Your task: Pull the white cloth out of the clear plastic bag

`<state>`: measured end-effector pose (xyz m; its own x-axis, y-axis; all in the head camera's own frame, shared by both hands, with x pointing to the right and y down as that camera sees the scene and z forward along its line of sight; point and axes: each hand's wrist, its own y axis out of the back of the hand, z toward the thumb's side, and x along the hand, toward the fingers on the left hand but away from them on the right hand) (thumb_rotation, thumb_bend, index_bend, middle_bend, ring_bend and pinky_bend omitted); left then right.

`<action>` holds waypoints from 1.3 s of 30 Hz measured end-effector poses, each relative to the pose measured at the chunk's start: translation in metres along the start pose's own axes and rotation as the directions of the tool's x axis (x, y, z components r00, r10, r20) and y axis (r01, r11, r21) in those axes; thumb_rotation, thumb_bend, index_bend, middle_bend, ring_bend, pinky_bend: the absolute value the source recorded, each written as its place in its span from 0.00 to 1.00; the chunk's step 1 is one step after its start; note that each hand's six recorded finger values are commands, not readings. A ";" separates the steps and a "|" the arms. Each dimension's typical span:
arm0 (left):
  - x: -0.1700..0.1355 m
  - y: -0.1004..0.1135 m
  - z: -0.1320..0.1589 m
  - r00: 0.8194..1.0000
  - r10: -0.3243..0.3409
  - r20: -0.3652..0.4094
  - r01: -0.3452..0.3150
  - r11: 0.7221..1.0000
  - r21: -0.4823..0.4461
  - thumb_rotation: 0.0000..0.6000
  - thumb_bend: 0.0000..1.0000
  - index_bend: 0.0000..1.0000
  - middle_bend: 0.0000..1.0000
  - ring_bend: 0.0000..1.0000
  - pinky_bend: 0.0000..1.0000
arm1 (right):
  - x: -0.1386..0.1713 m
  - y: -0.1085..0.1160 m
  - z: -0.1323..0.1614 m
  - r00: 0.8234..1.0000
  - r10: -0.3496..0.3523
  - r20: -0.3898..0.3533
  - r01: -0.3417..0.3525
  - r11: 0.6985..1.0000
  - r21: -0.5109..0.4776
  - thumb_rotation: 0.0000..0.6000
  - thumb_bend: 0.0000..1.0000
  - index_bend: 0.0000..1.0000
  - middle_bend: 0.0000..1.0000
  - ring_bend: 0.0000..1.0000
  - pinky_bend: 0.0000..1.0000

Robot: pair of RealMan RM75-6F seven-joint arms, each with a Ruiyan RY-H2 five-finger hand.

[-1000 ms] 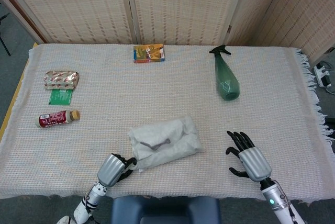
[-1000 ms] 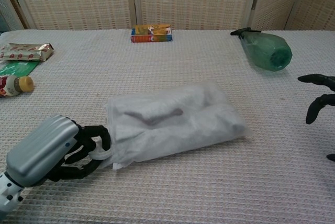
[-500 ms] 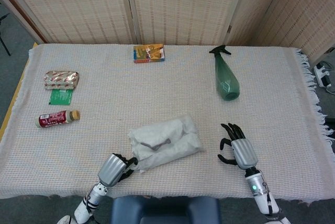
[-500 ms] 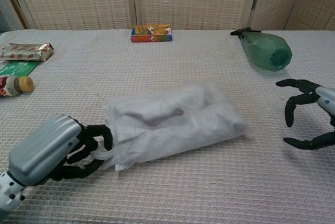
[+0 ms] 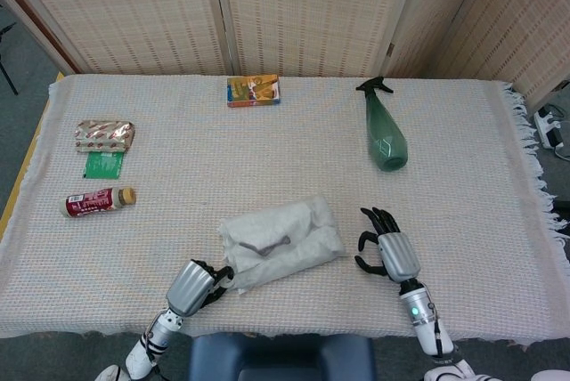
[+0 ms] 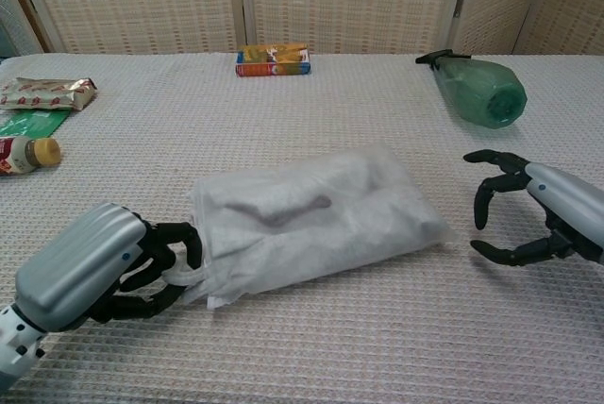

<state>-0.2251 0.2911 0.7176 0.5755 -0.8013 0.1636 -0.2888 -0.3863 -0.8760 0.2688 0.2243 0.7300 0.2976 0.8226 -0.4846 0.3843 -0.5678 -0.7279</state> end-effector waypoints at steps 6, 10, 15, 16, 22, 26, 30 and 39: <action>0.001 0.001 -0.001 1.000 0.001 -0.001 -0.001 1.000 0.005 1.00 0.65 0.68 1.00 1.00 1.00 | -0.001 -0.004 0.002 1.000 0.005 0.008 -0.004 0.999 -0.040 1.00 0.25 0.56 0.07 0.00 0.00; 0.001 0.001 -0.002 1.000 -0.002 -0.002 0.002 1.000 0.009 1.00 0.65 0.69 1.00 1.00 1.00 | -0.002 -0.008 0.003 1.000 0.014 0.016 -0.012 0.997 -0.077 1.00 0.25 0.56 0.07 0.00 0.00; 0.001 0.001 -0.002 1.000 -0.001 0.001 0.001 1.000 0.012 1.00 0.65 0.69 1.00 1.00 1.00 | -0.003 -0.014 0.007 1.000 0.026 0.018 -0.024 0.993 -0.112 1.00 0.25 0.56 0.07 0.00 0.00; 0.001 0.002 -0.002 1.000 0.000 0.002 0.000 1.000 0.013 1.00 0.65 0.69 1.00 1.00 1.00 | -0.004 -0.014 0.008 1.000 0.026 0.018 -0.023 0.993 -0.115 1.00 0.25 0.56 0.07 0.00 0.00; 0.001 0.002 -0.001 1.000 0.000 0.004 0.000 1.000 0.015 1.00 0.66 0.69 1.00 1.00 1.00 | -0.007 -0.012 0.010 1.000 0.016 0.019 -0.014 0.991 -0.137 1.00 0.25 0.56 0.07 0.00 0.00; 0.001 0.002 -0.001 1.000 -0.003 0.005 0.003 1.000 0.014 1.00 0.66 0.69 1.00 1.00 1.00 | -0.009 -0.013 0.011 1.000 0.018 0.019 -0.016 0.990 -0.141 1.00 0.25 0.56 0.07 0.00 0.00; 0.001 0.001 -0.001 1.000 -0.005 0.006 0.004 1.000 0.015 1.00 0.66 0.69 1.00 1.00 1.00 | -0.011 -0.016 0.014 0.999 0.028 0.016 -0.025 0.989 -0.148 1.00 0.25 0.56 0.07 0.00 0.00; 0.003 0.003 -0.003 1.000 0.000 0.004 0.000 1.000 0.021 1.00 0.67 0.69 1.00 1.00 1.00 | -0.014 -0.022 0.021 0.999 0.046 0.007 -0.044 0.987 -0.156 1.00 0.37 0.57 0.07 0.00 0.00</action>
<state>-0.2266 0.2866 0.7166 0.5788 -0.7992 0.1621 -0.2721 -0.3767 -0.8855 0.2378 0.2265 0.7425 0.3083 0.7960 -0.5209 0.5021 -0.6013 -0.6216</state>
